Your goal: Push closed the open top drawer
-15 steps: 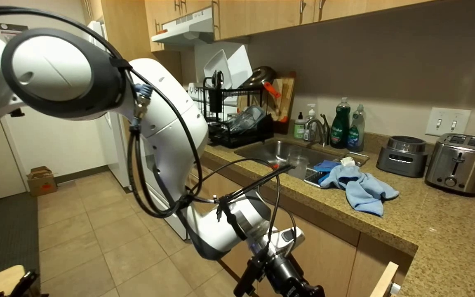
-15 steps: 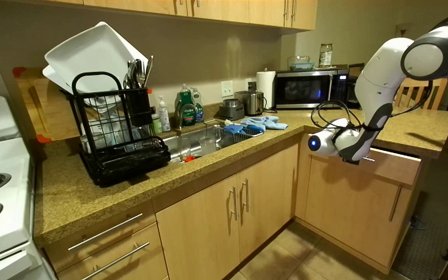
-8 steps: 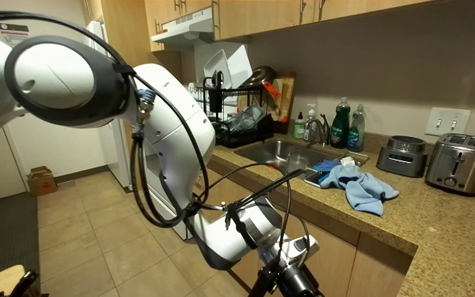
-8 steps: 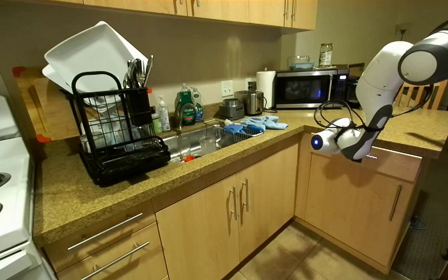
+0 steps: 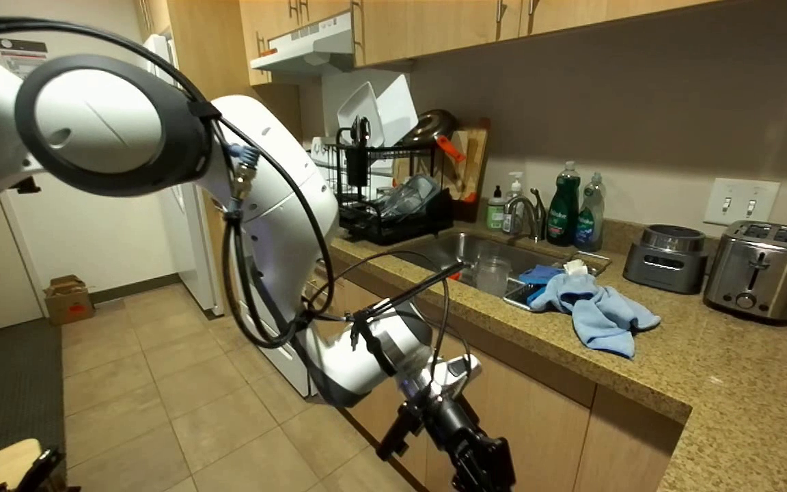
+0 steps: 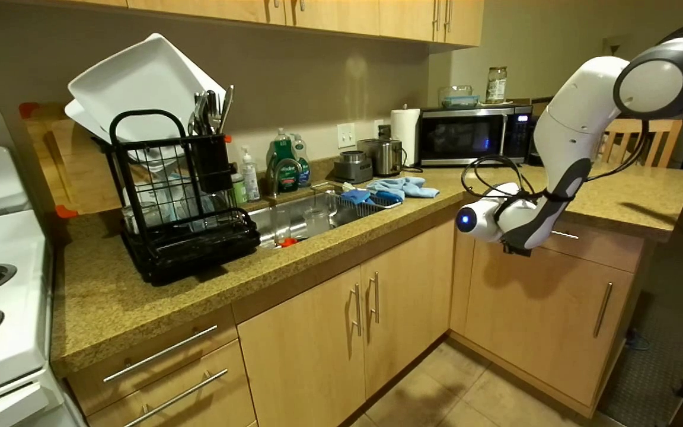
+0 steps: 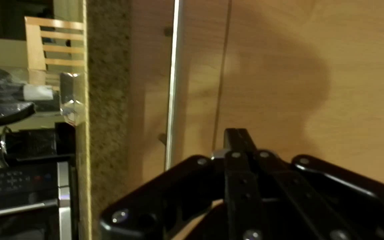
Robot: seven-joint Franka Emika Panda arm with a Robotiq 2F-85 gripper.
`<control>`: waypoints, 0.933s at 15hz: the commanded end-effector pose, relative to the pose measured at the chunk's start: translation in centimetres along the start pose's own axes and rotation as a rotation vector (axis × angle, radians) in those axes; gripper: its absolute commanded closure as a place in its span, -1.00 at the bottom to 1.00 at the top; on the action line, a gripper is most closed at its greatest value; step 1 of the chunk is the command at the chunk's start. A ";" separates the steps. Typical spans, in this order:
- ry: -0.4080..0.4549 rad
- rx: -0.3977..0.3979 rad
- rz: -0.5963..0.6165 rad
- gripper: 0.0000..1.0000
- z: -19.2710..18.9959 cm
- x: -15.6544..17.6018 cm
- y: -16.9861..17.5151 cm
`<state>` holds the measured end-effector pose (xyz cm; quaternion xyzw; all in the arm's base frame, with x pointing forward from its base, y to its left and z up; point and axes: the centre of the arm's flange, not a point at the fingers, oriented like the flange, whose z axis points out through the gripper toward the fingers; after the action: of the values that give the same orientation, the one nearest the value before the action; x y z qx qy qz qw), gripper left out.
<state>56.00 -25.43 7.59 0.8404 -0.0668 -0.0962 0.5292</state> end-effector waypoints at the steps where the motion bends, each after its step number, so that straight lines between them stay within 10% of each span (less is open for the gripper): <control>1: 0.088 0.166 -0.084 1.00 -9.6 -2.8 -3.3; 7: 0.143 0.437 -0.212 1.00 -26.2 -8.1 -6.8; 14: 0.102 0.771 -0.379 1.00 -36.1 -14.1 2.8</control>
<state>54.02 8.84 20.10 0.9688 0.0639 -0.0976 0.2186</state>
